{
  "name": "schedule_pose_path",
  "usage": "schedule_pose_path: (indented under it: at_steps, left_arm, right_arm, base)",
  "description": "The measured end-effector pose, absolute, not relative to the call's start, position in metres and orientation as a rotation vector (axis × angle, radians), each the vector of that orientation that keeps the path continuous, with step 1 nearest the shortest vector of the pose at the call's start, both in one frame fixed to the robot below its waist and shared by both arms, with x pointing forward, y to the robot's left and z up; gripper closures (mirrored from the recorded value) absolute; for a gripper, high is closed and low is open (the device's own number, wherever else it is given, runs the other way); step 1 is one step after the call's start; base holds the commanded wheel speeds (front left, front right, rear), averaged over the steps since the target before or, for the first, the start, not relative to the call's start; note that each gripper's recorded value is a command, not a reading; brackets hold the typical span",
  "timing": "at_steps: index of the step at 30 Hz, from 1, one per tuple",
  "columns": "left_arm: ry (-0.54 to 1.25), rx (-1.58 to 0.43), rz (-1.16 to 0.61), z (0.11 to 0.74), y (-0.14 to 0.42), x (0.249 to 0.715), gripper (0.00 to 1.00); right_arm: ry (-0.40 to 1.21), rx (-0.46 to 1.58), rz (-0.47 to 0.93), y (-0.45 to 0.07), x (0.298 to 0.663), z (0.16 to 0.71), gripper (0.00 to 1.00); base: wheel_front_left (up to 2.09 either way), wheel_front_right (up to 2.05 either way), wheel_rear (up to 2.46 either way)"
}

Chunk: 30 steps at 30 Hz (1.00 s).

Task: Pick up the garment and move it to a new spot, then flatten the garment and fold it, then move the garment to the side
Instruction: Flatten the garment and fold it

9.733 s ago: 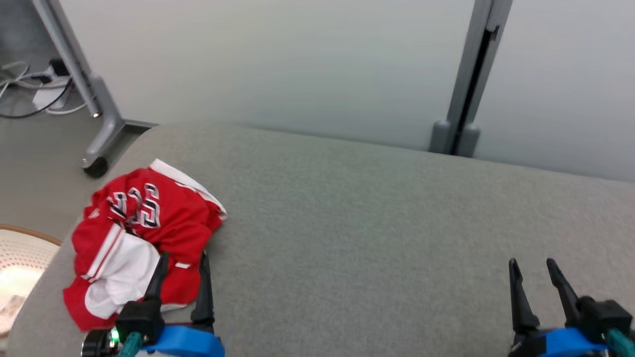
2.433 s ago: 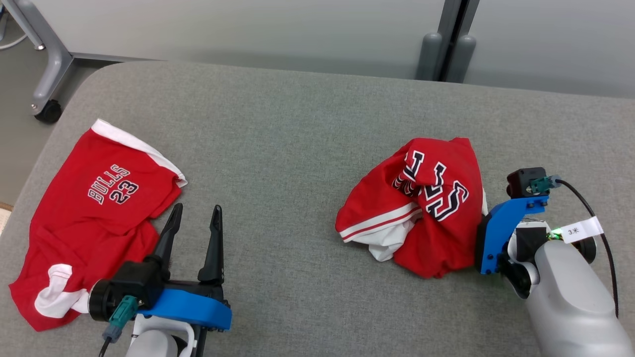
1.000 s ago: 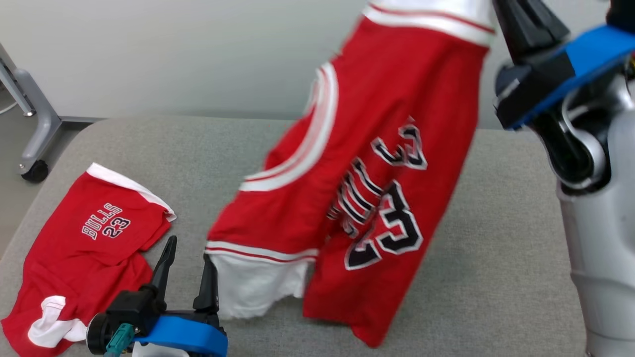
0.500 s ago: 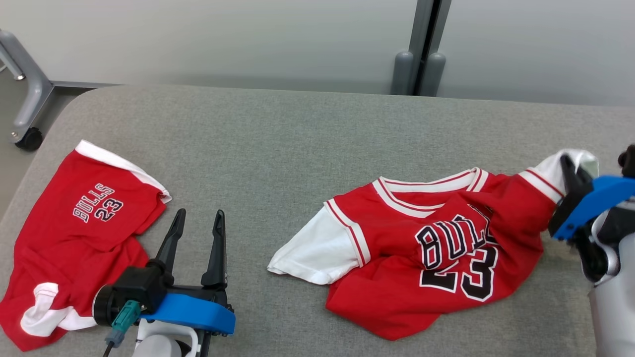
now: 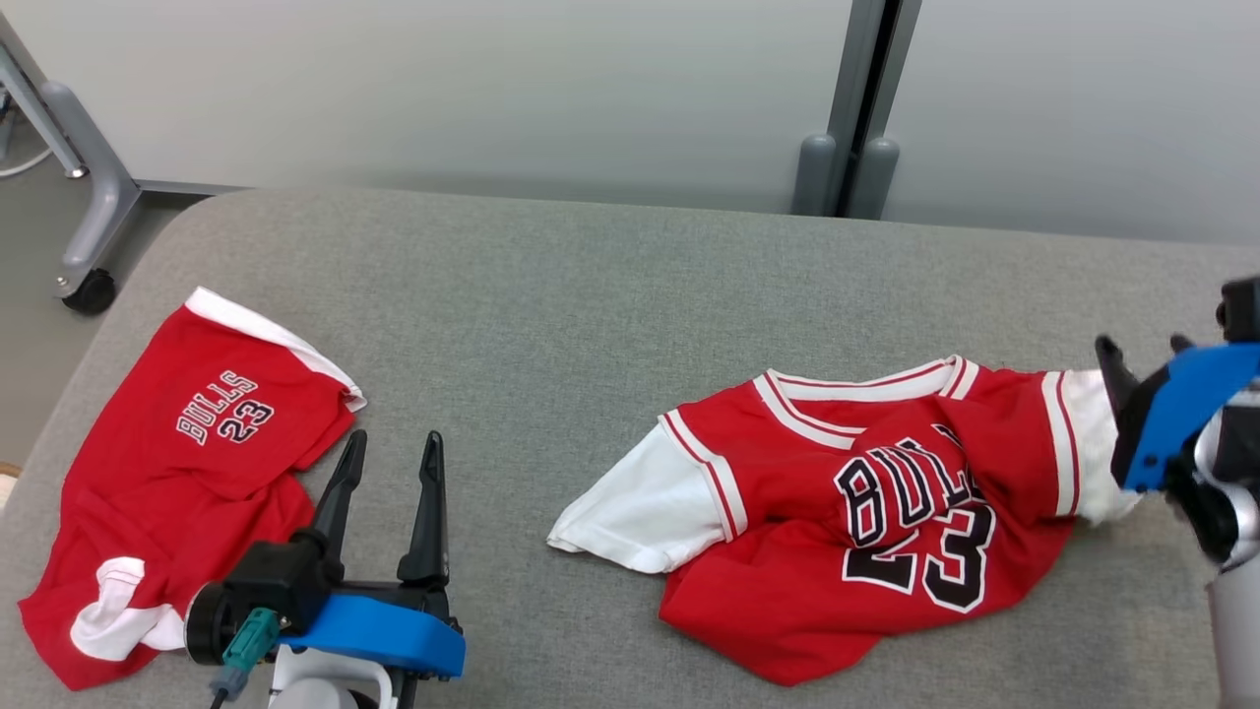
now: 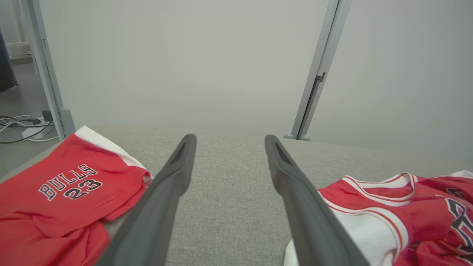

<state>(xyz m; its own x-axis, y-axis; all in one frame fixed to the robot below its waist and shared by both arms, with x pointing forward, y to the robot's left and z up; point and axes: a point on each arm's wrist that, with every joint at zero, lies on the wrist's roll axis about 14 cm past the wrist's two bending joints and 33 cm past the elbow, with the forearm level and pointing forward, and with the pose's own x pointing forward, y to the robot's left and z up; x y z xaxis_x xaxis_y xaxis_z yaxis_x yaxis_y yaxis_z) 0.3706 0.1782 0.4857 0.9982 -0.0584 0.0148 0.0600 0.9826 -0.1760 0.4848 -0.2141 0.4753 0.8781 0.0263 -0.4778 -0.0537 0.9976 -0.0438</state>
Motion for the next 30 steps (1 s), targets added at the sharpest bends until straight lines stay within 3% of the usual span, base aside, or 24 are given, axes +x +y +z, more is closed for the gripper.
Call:
schedule_pose_path:
  at_steps: [4, 8, 16, 30]
  left_arm:
    - [-0.011, -0.179, -0.05, 0.486, 0.181, 0.365, 0.0]
    - [-0.014, -0.18, -0.039, 0.487, 0.183, 0.363, 0.0]
    - [-0.006, -0.17, -0.014, 0.484, 0.192, 0.365, 0.0]
    - [0.037, -0.151, 0.026, 0.472, 0.204, 0.371, 0.0]
  right_arm:
    - [0.379, -0.069, 0.12, -0.178, 0.493, 0.523, 0.0]
    - [0.383, -0.072, 0.26, -0.125, 0.49, 0.531, 0.0]
    - [0.542, -0.018, 0.432, -0.051, 0.5, 0.491, 0.0]
    - [0.856, -0.098, 0.525, -0.004, 0.499, 0.38, 0.0]
  base:
    - [0.0, 0.0, 0.0]
    - [0.0, 0.0, 0.0]
    - [0.0, 0.0, 0.0]
    - [0.0, 0.0, 0.0]
